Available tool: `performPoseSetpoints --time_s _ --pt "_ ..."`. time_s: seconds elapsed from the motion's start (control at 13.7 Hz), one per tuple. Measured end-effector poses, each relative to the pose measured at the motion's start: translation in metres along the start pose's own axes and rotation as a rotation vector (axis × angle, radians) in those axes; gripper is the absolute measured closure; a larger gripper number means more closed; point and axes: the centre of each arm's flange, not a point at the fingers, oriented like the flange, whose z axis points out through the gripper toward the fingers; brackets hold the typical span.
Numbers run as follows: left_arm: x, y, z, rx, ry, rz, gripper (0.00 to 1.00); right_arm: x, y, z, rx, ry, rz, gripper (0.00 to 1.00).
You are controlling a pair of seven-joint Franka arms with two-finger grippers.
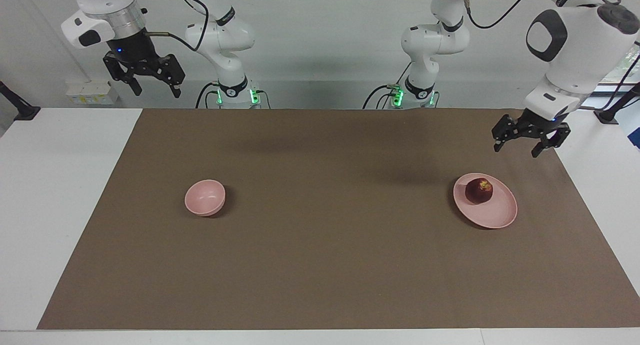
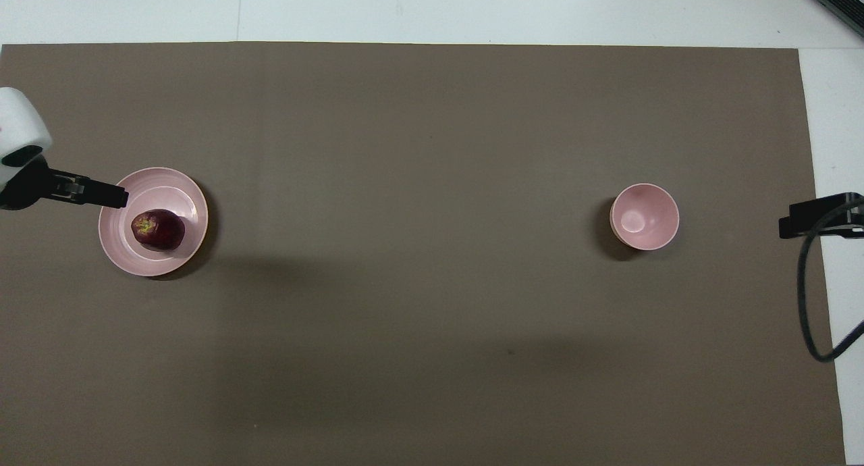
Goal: Move apple from plate to bowl
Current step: 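Lower the left gripper onto the red apple on the pink plate, then lift the apple with the left gripper while the right gripper approaches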
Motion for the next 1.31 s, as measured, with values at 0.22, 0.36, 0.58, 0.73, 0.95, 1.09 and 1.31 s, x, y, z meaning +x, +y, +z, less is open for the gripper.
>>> performPoseSetpoints --time_s 0.22,0.36,0.58,0.73,0.95,1.09,1.31 --pt "-0.006 -0.001 0.044 0.007 0.017 -0.004 0.0 0.0 -0.001 0.0 0.0 0.001 -0.001 0.0" --pt "-0.011 -0.003 0.086 0.004 0.0 -0.016 0.0 0.0 -0.003 0.0 0.0 0.001 -0.005 0.0" --pt "-0.015 -0.004 0.138 0.008 0.001 -0.058 0.0 0.001 -0.006 0.005 0.0 -0.001 -0.015 0.0" --pt "-0.022 -0.004 0.156 0.007 -0.006 -0.073 0.0 0.01 -0.01 0.029 0.02 0.006 -0.018 0.0" --pt "-0.03 -0.004 0.169 0.016 0.022 -0.085 0.0 0.023 -0.017 0.069 0.049 -0.005 -0.017 0.0" --pt "-0.033 -0.008 0.17 0.017 0.023 -0.093 0.0 0.03 -0.03 0.089 0.057 -0.009 -0.033 0.0" --pt "-0.033 -0.011 0.167 0.019 0.028 -0.099 0.16 0.036 -0.067 0.112 0.097 -0.032 0.0 0.0"
